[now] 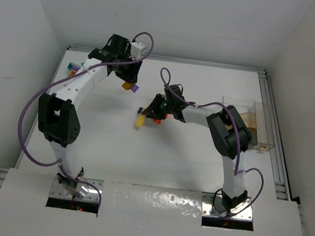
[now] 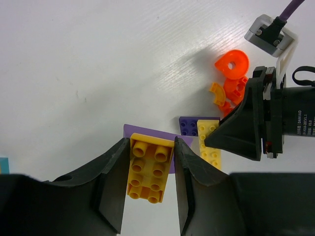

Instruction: Sort the legos into containers by color

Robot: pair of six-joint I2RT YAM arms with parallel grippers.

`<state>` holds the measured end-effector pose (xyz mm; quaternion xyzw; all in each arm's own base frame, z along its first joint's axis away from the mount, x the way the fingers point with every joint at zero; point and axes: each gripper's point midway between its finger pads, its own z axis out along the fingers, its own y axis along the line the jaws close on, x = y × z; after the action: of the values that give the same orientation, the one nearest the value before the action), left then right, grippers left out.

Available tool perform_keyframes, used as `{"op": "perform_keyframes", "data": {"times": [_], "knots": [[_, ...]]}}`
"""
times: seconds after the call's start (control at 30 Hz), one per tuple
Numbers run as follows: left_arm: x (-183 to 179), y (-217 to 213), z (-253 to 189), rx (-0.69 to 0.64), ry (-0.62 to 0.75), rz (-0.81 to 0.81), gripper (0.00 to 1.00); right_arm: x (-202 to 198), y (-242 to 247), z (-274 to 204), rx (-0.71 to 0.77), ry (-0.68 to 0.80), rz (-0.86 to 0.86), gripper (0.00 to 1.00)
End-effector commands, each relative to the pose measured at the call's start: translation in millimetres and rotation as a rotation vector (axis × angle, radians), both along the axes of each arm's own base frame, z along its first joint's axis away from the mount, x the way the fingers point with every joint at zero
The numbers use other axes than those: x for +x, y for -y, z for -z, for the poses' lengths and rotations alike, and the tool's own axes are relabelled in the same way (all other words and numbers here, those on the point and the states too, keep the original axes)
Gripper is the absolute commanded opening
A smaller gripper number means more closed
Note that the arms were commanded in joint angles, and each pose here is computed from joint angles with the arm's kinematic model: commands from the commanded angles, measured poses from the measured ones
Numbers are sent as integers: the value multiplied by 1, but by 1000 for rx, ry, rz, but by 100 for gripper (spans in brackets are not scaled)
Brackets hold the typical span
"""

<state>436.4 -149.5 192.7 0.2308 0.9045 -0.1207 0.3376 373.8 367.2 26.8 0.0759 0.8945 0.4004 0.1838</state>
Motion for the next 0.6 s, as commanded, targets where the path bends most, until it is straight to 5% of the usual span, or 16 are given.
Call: {"op": "perform_keyframes", "data": {"times": [0.0, 0.13, 0.4, 0.57], "knots": [[6, 3, -31, -39, 84, -10, 0, 3, -7, -10, 5, 18, -33, 20], [6, 3, -34, -38, 88, -7, 0, 3, -4, -10, -25, 26, -39, 43], [4, 3, -33, -38, 80, -5, 0, 11, 1, -30, -92, 136, -100, 58], [4, 4, -38, -47, 86, -6, 0, 10, 12, -94, -102, 559, -238, 58]]}}
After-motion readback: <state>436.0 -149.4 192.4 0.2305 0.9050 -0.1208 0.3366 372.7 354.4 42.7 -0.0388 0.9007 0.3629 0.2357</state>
